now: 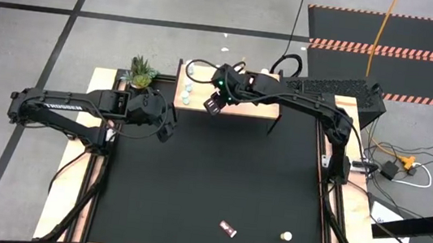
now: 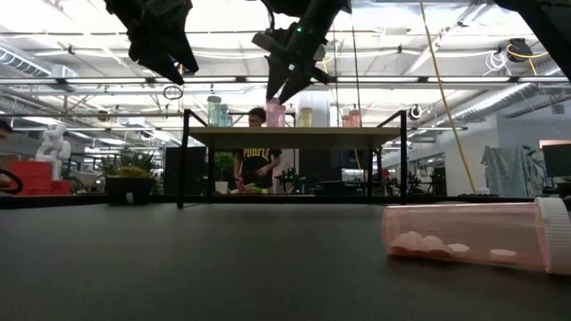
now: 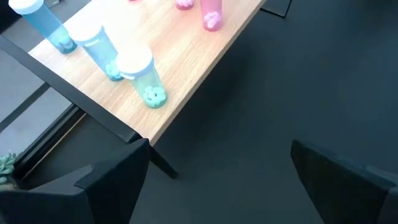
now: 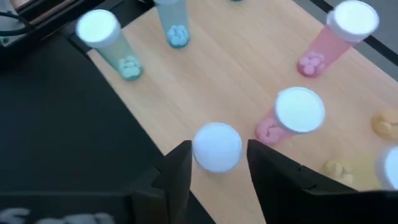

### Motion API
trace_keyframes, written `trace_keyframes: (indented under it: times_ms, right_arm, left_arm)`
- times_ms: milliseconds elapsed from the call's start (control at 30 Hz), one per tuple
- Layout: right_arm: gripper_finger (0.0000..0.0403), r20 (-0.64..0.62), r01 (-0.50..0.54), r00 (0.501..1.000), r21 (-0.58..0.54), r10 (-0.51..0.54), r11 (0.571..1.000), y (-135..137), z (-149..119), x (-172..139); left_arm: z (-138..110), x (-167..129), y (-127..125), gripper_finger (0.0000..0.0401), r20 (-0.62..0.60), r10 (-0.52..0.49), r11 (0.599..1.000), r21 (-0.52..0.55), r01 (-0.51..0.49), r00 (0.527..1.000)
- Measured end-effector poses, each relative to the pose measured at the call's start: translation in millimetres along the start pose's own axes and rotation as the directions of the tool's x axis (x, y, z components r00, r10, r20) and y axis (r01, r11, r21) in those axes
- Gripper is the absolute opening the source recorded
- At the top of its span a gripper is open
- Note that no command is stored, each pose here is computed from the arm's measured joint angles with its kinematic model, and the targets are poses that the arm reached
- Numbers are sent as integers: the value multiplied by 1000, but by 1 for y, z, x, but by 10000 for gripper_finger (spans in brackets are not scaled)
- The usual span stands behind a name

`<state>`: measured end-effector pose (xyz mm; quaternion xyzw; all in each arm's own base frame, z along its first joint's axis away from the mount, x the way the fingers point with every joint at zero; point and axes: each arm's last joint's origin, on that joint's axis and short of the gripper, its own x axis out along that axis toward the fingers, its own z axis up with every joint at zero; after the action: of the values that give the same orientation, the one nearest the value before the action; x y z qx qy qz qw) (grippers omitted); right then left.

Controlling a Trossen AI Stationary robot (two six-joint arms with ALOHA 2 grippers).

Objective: Pick and place medicine bottles onto shelf by color
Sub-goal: Put the violet pill bottle aligned with the other violet pill bottles on the shelf, then adjust the violet pill bottle on the shelf

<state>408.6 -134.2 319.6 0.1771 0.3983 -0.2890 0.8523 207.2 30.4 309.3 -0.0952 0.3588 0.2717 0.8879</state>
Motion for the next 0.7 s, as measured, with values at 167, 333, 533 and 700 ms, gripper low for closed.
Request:
trace_keyframes:
  times_ms: [167,333,533,700]
  right_arm:
    - [168,-13,8,1000,5,-8,1000,-2,-1,0]
    - [169,-10,5,1000,0,-5,1000,-1,-1,0]
    - [169,11,-16,1000,-16,16,1000,3,0,-4]
    - [169,98,-59,993,-39,63,998,1,10,-21]
  left_arm:
    - [0,0,-1,390,-6,-14,1000,-16,14,1000]
    - [-1,-1,-4,390,-9,-33,999,-16,33,999]
    - [-3,-3,-7,390,-11,-48,999,-22,48,999]
    - [-4,-4,-10,390,-12,-60,998,-31,59,998]
